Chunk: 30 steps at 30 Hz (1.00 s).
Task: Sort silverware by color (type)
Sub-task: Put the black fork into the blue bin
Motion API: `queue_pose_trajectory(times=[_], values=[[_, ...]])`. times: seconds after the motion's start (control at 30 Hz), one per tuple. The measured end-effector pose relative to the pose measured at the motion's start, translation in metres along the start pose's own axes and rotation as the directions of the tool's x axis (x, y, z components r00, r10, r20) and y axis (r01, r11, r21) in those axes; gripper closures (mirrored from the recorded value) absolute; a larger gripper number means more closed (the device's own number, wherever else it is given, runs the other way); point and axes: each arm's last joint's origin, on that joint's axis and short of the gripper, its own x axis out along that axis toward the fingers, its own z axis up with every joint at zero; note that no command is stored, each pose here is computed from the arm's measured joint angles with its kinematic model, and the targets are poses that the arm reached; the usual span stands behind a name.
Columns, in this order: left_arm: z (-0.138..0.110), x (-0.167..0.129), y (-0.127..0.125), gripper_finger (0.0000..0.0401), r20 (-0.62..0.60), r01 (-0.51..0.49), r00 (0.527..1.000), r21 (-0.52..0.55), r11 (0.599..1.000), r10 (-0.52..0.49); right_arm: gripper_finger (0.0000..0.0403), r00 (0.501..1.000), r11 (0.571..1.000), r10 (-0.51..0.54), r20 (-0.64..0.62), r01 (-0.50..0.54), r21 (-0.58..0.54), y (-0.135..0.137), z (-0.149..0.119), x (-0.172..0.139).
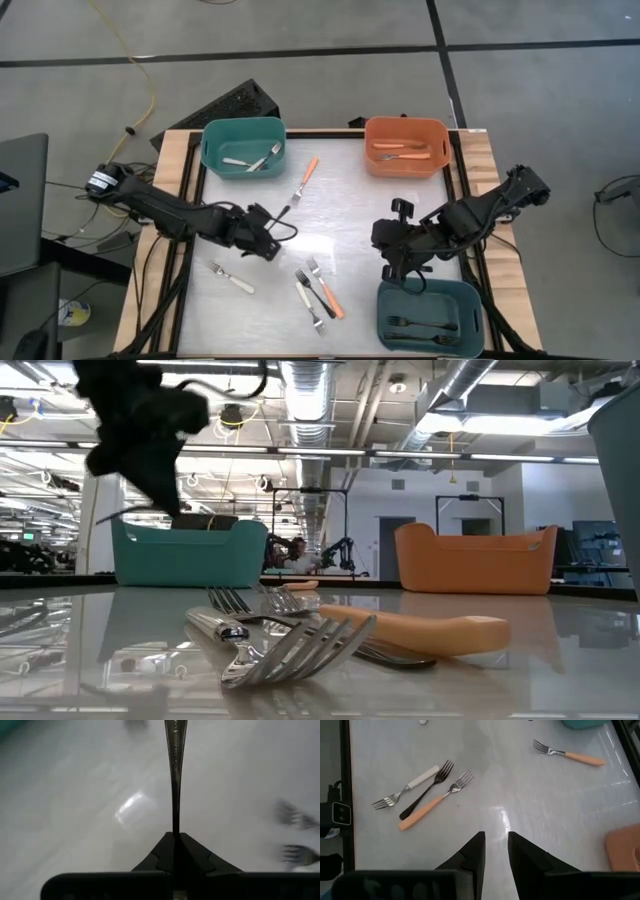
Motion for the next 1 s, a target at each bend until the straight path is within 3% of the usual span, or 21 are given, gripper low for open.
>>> queue_pose_trajectory(times=[0.23, 0.37, 0.53, 0.73, 0.83, 1.0], values=[[0.029, -0.024, -0.019, 0.0401, 0.062, 0.082, 0.994, 0.107, 0.991, -0.089, 0.0295, 0.998, 0.999, 0.033, 0.053, -0.034, 0.03, 0.003, 0.005, 0.0], [0.041, -0.038, -0.028, 0.0401, 0.095, 0.122, 0.985, 0.229, 0.966, -0.147, 0.0295, 0.988, 0.997, 0.073, 0.135, -0.072, -0.014, 0.006, 0.016, 0.002], [0.048, -0.046, -0.036, 0.0401, 0.09, 0.184, 0.967, 0.394, 0.9, -0.237, 0.0295, 0.965, 0.992, 0.104, 0.242, -0.083, -0.093, 0.004, 0.032, 0.003], [0.054, -0.054, -0.054, 0.0401, 0.019, 0.426, 0.863, 0.51, 0.747, -0.505, 0.0295, 0.943, 0.975, 0.103, 0.315, -0.033, -0.221, -0.003, 0.045, 0.005], [0.056, -0.056, -0.056, 0.0401, 0.032, 0.433, 0.847, 0.537, 0.724, -0.53, 0.0295, 0.939, 0.967, 0.094, 0.329, -0.008, -0.254, -0.004, 0.053, 0.016], [0.057, -0.056, -0.057, 0.0401, 0.035, 0.435, 0.844, 0.54, 0.721, -0.535, 0.0275, 0.948, 0.92, 0.082, 0.309, 0.047, -0.388, 0.006, 0.056, 0.036]])
